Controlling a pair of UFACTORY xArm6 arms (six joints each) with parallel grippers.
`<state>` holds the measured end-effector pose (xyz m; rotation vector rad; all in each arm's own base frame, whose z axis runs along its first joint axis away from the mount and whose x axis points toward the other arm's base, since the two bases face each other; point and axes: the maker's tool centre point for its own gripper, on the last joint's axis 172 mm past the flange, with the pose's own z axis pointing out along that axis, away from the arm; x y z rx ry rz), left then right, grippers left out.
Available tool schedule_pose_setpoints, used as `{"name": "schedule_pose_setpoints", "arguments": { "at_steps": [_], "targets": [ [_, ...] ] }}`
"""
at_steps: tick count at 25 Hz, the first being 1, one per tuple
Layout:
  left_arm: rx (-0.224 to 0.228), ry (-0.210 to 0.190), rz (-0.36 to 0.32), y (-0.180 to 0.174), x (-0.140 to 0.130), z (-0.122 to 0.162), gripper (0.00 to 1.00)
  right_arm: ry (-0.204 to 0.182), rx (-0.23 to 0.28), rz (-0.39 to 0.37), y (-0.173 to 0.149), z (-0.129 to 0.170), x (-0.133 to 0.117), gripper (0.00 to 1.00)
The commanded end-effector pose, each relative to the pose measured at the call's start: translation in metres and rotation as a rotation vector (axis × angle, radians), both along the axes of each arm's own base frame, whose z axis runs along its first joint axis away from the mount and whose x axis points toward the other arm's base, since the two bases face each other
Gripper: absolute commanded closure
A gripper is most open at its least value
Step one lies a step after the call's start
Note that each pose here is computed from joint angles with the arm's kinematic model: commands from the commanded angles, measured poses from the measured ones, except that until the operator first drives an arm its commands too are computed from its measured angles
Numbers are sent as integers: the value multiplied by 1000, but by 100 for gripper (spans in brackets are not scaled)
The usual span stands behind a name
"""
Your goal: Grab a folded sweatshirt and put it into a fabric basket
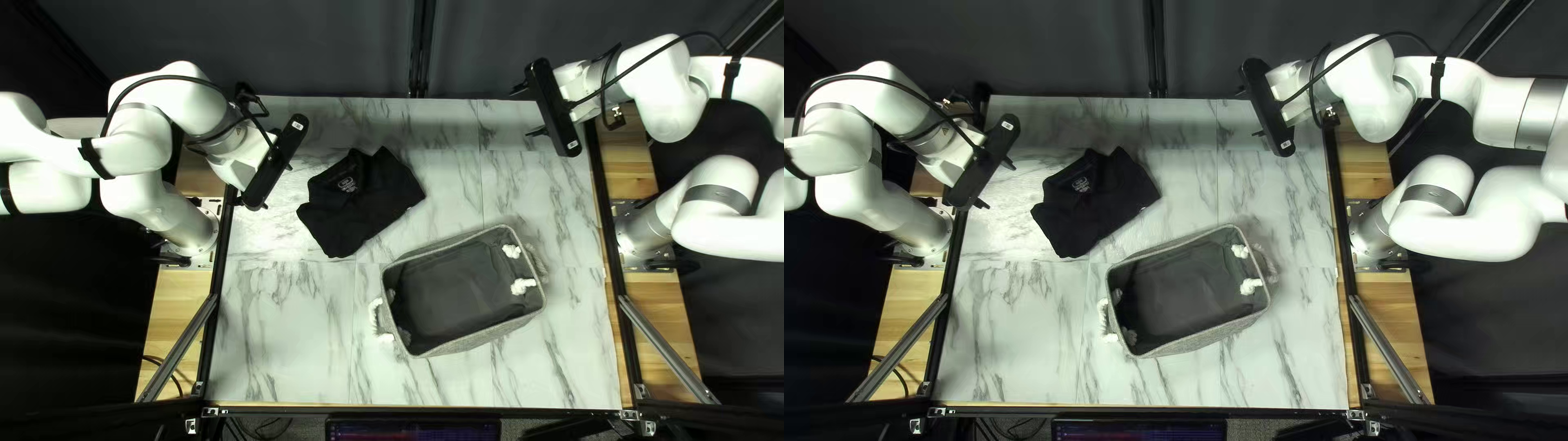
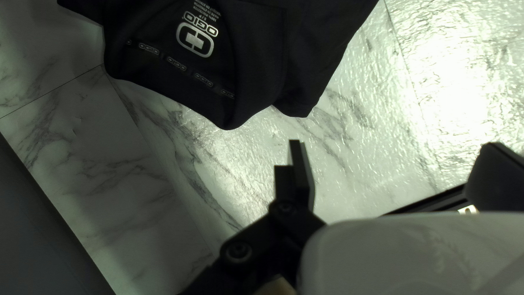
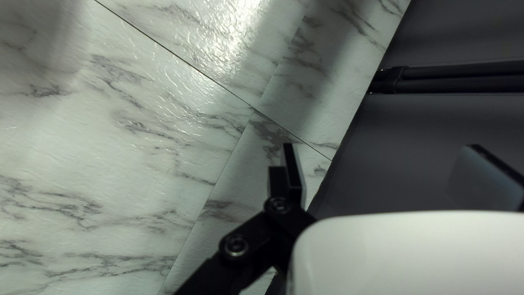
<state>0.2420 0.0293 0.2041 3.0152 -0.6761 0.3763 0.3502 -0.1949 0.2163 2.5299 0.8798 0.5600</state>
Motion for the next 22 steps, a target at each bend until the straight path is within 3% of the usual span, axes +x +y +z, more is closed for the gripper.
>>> {"name": "schedule_pose_setpoints", "arguments": {
  "at_steps": [1, 10, 17, 22],
  "targets": [
    [0, 0, 0, 0, 0, 0, 0, 12, -6, 43, 4, -2, 25, 0],
    [0, 0, 0, 0, 0, 0, 0, 96, 43, 178, -5, -24, 93, 0],
    [0, 0, 0, 0, 0, 0, 0, 193, 57, 176, 6, -46, 143, 0],
    [0, 0, 0, 0, 0, 0, 0, 226, 59, 160, 18, -74, 169, 0]
  ]
}}
